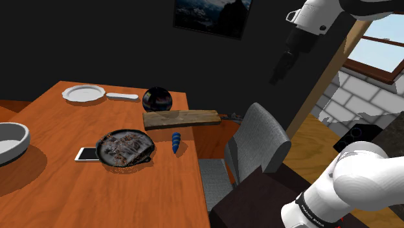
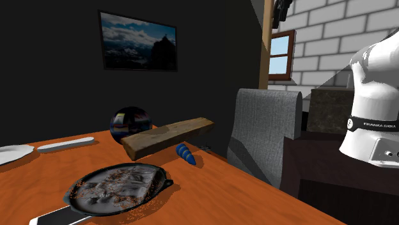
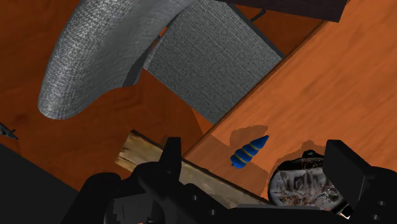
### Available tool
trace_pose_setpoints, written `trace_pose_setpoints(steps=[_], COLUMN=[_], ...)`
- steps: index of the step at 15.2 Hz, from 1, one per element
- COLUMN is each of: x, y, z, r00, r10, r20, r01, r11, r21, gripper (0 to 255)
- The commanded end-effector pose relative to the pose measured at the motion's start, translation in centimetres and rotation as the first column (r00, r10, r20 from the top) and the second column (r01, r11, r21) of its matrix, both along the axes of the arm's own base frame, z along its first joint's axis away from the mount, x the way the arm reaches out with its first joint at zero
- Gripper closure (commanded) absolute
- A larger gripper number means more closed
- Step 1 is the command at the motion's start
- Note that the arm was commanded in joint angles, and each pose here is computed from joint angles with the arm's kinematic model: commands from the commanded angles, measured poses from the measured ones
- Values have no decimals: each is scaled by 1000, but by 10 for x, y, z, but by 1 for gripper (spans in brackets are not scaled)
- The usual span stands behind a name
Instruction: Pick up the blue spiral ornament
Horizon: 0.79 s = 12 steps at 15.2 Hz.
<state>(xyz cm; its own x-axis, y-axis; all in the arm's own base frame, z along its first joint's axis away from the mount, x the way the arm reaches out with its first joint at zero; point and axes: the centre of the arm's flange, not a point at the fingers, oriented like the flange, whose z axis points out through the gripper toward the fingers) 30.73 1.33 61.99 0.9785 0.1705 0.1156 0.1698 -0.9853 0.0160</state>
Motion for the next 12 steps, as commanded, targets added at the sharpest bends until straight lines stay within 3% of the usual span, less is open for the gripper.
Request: trace_pose_setpoints(steps=[1, 12], x=[0, 61], y=[0, 66], z=[0, -118], r00=[1000, 989], r10=[0, -147], r20=[0, 34], r01=[0, 148], r11=[1000, 988], r21=[0, -36], gripper=[0, 0])
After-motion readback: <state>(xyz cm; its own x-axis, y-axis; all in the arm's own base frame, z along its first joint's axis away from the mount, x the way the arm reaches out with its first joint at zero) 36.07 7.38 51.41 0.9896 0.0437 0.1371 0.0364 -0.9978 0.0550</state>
